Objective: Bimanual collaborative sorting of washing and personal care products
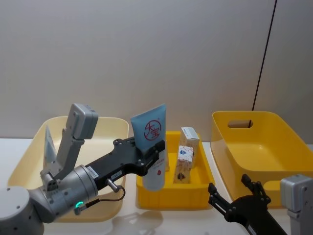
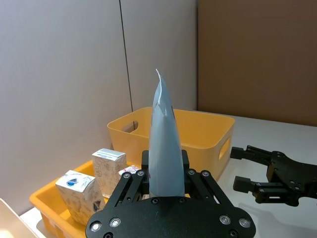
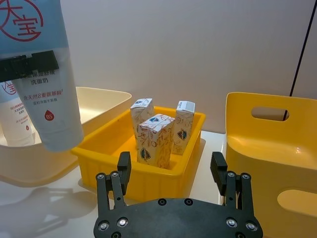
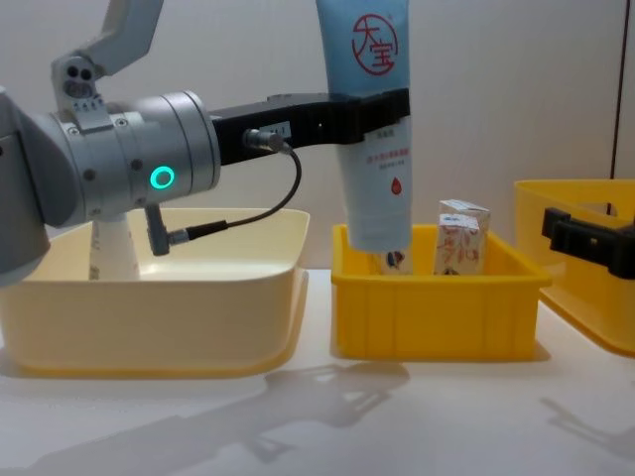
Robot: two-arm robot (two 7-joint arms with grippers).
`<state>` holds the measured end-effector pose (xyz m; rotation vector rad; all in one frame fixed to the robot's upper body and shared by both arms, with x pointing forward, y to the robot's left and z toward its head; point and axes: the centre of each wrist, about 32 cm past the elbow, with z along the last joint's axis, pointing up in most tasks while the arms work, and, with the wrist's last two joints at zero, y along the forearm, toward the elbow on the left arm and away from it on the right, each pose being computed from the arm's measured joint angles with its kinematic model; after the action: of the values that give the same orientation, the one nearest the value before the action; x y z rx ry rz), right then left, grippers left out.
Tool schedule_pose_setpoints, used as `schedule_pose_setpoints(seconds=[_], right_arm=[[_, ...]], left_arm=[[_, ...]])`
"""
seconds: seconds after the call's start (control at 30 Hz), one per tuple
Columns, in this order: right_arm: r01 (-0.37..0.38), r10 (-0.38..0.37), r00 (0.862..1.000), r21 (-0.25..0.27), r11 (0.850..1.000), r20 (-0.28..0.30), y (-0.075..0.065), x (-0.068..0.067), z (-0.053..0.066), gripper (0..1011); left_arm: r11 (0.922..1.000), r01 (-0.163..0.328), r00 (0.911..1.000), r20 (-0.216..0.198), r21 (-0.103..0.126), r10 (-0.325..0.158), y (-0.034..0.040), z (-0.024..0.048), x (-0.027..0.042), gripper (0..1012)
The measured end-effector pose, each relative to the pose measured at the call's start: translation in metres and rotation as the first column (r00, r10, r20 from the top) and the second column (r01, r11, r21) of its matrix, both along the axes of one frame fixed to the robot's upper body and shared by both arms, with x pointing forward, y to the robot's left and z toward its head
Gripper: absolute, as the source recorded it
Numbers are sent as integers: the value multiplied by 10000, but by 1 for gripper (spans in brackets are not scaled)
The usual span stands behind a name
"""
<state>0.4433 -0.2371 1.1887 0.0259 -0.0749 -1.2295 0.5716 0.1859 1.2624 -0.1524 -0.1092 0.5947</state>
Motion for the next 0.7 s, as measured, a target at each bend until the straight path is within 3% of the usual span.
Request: schedule_pose_setpoints(seconds=[0.4,0.7], right_arm=[[-436,436,9990,-31,9990,107,-26,37,33,1001],[-1551,1551,9875,-10,9879,282,-82,102,124,1001]], left_arm=[[9998,-28,10000,-33,185,29,-29,-23,-14,292],[9997,-41,10000,-49,241,42,-38,-31,-19,294]])
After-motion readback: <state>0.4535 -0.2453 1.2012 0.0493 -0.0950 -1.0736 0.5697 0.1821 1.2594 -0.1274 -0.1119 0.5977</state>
